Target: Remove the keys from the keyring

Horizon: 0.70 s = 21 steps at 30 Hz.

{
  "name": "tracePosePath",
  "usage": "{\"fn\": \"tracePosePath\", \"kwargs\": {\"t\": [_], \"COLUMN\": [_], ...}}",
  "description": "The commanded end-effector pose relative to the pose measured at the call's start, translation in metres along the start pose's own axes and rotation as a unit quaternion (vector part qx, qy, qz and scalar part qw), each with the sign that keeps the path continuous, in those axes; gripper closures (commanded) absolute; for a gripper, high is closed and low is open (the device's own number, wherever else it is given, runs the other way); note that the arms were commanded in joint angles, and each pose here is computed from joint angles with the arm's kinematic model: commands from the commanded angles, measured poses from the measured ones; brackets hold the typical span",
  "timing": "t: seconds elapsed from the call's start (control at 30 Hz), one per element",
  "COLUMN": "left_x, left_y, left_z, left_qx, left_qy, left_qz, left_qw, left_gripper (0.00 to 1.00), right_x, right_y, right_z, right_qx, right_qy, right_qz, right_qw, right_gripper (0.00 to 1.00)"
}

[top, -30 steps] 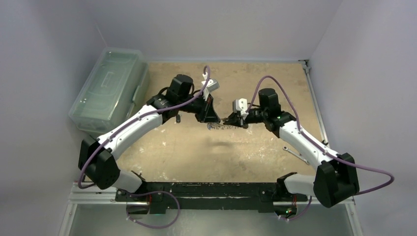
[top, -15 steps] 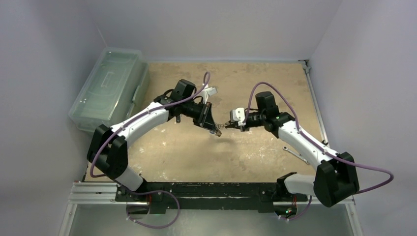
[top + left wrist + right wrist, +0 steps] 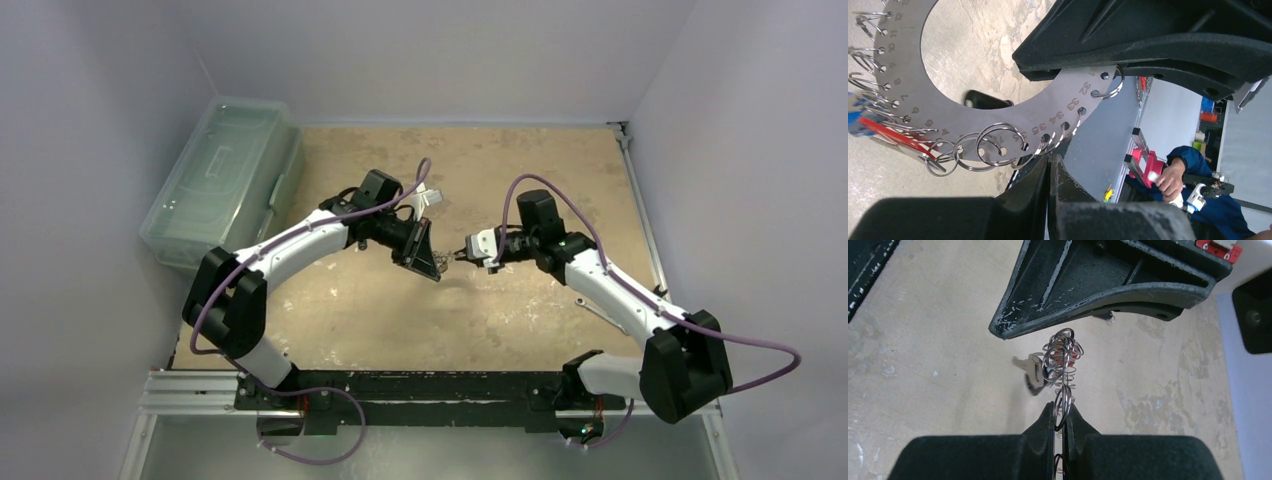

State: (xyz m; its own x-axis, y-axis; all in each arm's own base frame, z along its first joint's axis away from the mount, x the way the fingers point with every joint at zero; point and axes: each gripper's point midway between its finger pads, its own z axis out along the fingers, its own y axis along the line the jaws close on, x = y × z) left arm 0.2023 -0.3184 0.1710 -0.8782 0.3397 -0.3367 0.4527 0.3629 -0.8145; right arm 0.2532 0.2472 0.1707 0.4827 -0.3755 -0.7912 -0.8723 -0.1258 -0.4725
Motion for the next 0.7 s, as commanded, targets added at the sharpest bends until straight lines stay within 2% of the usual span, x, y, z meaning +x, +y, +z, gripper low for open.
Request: {"fn": "tracePosePath", "kwargs": {"t": [0.0,0.1,0.13,0.23,0.3,0.33,0.43,0.53,0.6,0.67], "left_x": [-0.024,-0.039,-0.041,-0.043,-0.051,-0.054,-0.062,-0.066,-0.065,-0.063], "left_y": [-0.019,-0.025,-0.026,-0.045,-0.059,-0.066,-0.081,-0.084,-0.086,-0.087], "left_z": [-0.022,-0.044,-0.050,-0.067,-0.076,-0.080,-0.092,-0.096,-0.098,-0.098], "left_qx": [0.000,-0.024,-0.030,-0.036,-0.032,-0.032,-0.032,-0.035,-0.032,-0.028], "left_qy": [-0.032,-0.055,-0.063,-0.117,-0.173,-0.200,-0.252,-0.267,-0.274,-0.283], "left_qz": [0.090,0.181,0.206,0.281,0.318,0.331,0.350,0.342,0.342,0.344], "left_qw": [0.995,0.982,0.976,0.952,0.931,0.922,0.902,0.900,0.898,0.895], "left_gripper": [1.00,1.00,0.96,0.70,0.58,0.55,0.52,0.53,0.53,0.52], "right_x": [-0.019,-0.026,-0.030,-0.044,-0.054,-0.059,-0.075,-0.093,-0.110,-0.127], "right_y": [-0.012,-0.026,-0.032,-0.038,-0.042,-0.045,-0.049,-0.054,-0.055,-0.054], "right_z": [-0.003,-0.007,-0.009,-0.011,-0.011,-0.011,-0.014,-0.020,-0.028,-0.038], "right_qx": [0.033,0.066,0.075,0.081,0.082,0.084,0.077,0.071,0.063,0.062], "right_qy": [-0.033,-0.054,-0.062,-0.095,-0.120,-0.133,-0.168,-0.204,-0.245,-0.289], "right_qz": [0.003,0.044,0.051,0.099,0.131,0.144,0.179,0.213,0.262,0.267], "right_qw": [0.999,0.995,0.994,0.987,0.981,0.977,0.966,0.953,0.931,0.917], "right_gripper": [1.00,1.00,1.00,1.00,1.00,1.00,1.00,1.00,1.00,1.00]}}
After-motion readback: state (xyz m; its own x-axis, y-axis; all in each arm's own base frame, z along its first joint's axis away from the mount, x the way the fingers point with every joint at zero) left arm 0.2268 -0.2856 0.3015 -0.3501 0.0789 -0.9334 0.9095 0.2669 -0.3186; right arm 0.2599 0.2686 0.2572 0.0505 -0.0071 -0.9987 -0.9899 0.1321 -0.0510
